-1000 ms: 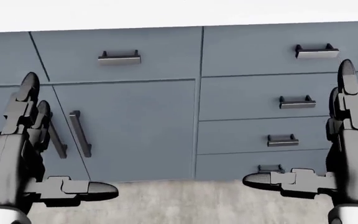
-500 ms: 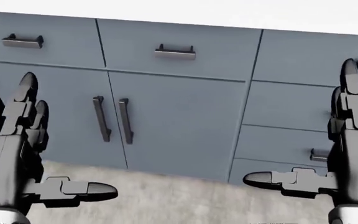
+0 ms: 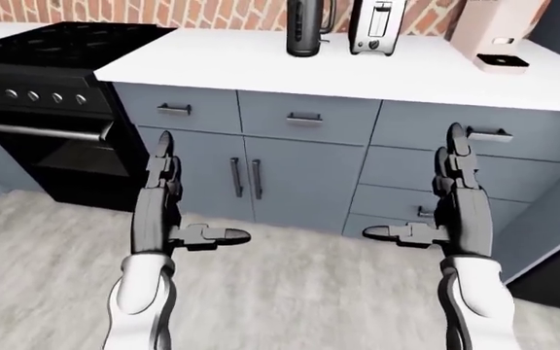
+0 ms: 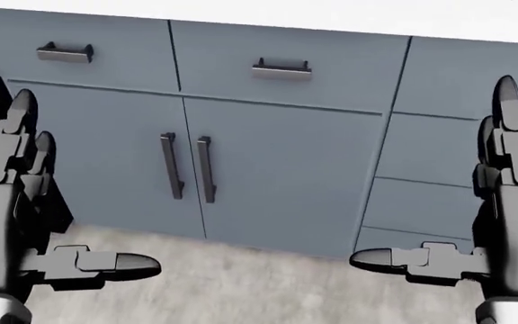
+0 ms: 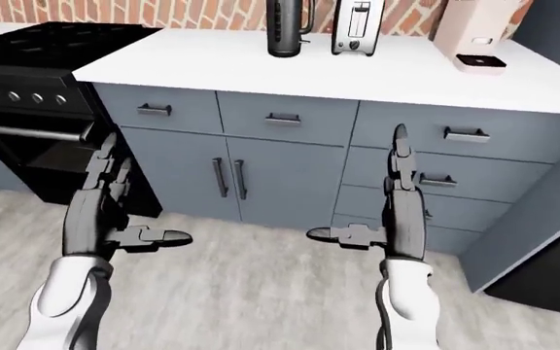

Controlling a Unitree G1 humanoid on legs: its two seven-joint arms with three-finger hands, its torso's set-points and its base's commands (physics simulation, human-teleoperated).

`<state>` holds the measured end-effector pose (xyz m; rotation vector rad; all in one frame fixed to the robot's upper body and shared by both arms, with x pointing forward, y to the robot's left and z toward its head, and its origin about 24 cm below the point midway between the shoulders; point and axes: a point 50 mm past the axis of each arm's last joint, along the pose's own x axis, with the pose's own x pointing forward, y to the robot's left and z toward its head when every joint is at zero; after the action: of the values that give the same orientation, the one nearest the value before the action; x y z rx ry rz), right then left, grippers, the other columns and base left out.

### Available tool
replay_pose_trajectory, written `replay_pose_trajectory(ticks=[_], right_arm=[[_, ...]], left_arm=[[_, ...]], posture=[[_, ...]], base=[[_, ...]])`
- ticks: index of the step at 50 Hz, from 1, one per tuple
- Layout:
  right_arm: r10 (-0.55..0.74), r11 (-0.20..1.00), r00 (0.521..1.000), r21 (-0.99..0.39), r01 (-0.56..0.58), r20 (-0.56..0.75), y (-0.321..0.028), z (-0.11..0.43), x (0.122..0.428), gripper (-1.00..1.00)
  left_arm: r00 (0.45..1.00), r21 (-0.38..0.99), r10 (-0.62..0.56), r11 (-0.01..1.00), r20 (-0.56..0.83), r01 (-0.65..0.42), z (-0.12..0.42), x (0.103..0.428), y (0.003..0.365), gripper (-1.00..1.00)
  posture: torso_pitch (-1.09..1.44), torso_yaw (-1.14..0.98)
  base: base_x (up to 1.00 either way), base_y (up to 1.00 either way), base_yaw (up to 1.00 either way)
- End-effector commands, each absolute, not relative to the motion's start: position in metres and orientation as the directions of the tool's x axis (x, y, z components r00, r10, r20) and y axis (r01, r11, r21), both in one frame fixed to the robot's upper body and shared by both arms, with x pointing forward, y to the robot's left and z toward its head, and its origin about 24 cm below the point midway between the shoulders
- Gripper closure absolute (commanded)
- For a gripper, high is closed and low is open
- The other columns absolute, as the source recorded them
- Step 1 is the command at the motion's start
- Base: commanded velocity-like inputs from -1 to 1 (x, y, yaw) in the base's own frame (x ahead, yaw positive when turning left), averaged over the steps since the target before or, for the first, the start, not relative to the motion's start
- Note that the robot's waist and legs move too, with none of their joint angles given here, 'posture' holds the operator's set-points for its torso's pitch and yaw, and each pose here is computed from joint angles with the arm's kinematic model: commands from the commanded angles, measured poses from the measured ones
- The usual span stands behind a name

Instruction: Press down the lever to turn on the electric kettle.

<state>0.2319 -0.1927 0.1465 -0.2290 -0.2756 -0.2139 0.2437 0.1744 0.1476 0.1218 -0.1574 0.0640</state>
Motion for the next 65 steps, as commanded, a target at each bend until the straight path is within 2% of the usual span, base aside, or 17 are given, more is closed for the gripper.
replay_pose_trajectory(ticks=[1,65], right_arm=[[-0.178,0.946,0.912,-0.190,0.262,0.370,-0.1932,0.1612,0.2287,-1.00],[-0.178,0.945,0.908,-0.192,0.266,0.380,-0.1942,0.1639,0.2253,-1.00]], left_arm=[[0.971,0.116,0.039,0.991,0.235,-0.068,0.1614,0.2423,0.1718,-1.00],[0.969,0.122,0.048,0.989,0.241,-0.079,0.1588,0.2393,0.1741,-1.00]], posture=[[0.00,0.00],[0.00,0.00]], base=[[0.05,0.00,0.00],[0.07,0.00,0.00]])
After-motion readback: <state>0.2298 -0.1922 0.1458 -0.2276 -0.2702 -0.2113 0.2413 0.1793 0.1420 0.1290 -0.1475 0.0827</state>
